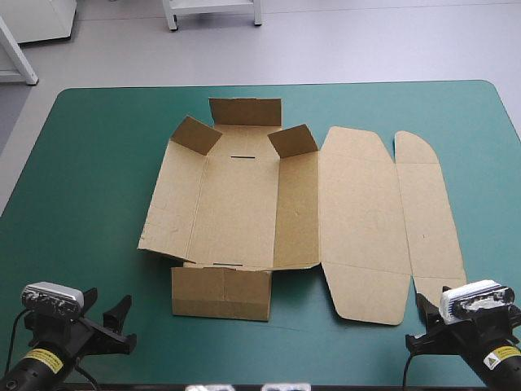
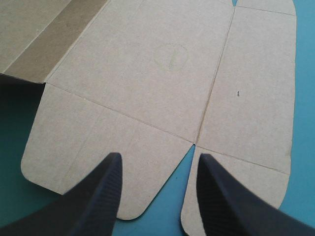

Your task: Fold the box

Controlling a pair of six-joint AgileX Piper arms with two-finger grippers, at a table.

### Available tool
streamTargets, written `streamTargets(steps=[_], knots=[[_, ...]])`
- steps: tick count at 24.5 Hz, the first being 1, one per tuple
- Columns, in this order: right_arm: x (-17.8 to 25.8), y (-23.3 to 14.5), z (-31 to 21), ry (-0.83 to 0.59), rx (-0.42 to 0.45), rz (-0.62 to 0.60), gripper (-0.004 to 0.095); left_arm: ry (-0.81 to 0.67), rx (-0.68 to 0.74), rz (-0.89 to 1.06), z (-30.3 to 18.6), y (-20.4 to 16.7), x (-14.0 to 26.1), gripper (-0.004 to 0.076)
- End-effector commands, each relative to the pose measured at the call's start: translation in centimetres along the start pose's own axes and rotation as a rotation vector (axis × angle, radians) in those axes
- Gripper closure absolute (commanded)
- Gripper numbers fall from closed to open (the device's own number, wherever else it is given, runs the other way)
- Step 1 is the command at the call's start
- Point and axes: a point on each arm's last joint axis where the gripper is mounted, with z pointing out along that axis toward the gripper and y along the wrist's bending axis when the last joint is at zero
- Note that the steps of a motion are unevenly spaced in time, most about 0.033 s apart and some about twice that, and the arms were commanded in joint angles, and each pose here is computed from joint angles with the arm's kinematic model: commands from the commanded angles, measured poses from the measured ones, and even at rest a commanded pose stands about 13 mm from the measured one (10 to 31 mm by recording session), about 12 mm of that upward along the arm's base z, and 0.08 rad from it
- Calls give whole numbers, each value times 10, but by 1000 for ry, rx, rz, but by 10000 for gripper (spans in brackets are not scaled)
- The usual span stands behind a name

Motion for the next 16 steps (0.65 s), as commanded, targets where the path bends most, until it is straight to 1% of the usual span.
streamTargets(steps=[1, 12, 14, 16], knots=[[-12, -1, -4, -80, 16, 8, 471, -81, 5, -4, -3, -1, -12, 283], [-13, -2, -4, -76, 18, 6, 471, -73, 10, -12, -3, -1, -14, 283], [-19, -2, -5, -88, 21, 14, 471, -69, 14, -17, -4, -2, -22, 282], [-38, -6, -4, -124, 33, 37, 471, -39, 7, -18, 0, -2, -46, 282]])
